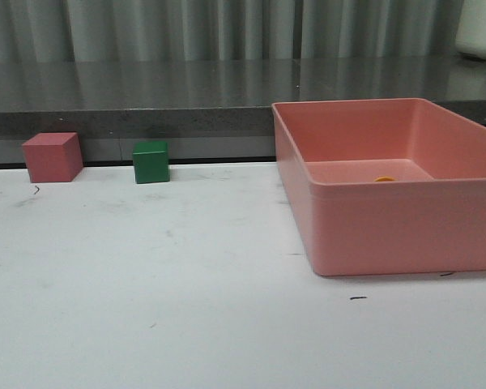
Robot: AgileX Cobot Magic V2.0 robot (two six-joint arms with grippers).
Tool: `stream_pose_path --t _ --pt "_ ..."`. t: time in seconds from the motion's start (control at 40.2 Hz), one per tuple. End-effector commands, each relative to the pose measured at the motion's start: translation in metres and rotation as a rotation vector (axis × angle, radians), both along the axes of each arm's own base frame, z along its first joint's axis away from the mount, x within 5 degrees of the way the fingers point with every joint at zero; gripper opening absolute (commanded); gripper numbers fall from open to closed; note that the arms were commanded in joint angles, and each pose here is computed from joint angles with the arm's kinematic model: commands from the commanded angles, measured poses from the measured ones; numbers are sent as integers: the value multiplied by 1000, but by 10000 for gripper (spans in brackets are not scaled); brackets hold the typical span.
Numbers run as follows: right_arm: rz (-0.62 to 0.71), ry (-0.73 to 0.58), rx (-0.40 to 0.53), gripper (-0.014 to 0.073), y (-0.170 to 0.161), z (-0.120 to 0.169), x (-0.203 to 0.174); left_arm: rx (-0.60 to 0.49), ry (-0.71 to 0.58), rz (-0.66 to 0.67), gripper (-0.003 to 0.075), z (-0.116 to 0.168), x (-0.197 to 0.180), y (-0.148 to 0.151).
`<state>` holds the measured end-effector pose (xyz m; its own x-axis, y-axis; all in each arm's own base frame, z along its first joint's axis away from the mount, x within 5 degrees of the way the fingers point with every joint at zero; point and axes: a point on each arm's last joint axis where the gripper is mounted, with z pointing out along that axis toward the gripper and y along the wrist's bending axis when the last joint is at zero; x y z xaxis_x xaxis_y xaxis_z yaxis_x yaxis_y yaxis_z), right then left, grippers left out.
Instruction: Place and stand button with both arms
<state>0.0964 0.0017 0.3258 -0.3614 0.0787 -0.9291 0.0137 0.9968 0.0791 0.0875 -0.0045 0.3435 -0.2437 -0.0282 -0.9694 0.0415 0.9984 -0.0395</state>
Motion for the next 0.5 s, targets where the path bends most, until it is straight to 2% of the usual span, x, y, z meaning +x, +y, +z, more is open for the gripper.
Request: stream_pose_path --t 0.0,0.05,0.1,0.473 --pt "-2 -94 -26 506 -1 17 3 -12 -85 -5 489 14 2 -1" --pt "-2 -94 -26 519 -1 17 3 -12 -89 -5 554 14 2 -1" --pt "-2 -94 -26 519 -1 17 3 -12 -89 -5 577 14 2 -1" --pt "-2 -94 -24 519 -1 17 3 -12 -89 -5 563 14 2 -1"
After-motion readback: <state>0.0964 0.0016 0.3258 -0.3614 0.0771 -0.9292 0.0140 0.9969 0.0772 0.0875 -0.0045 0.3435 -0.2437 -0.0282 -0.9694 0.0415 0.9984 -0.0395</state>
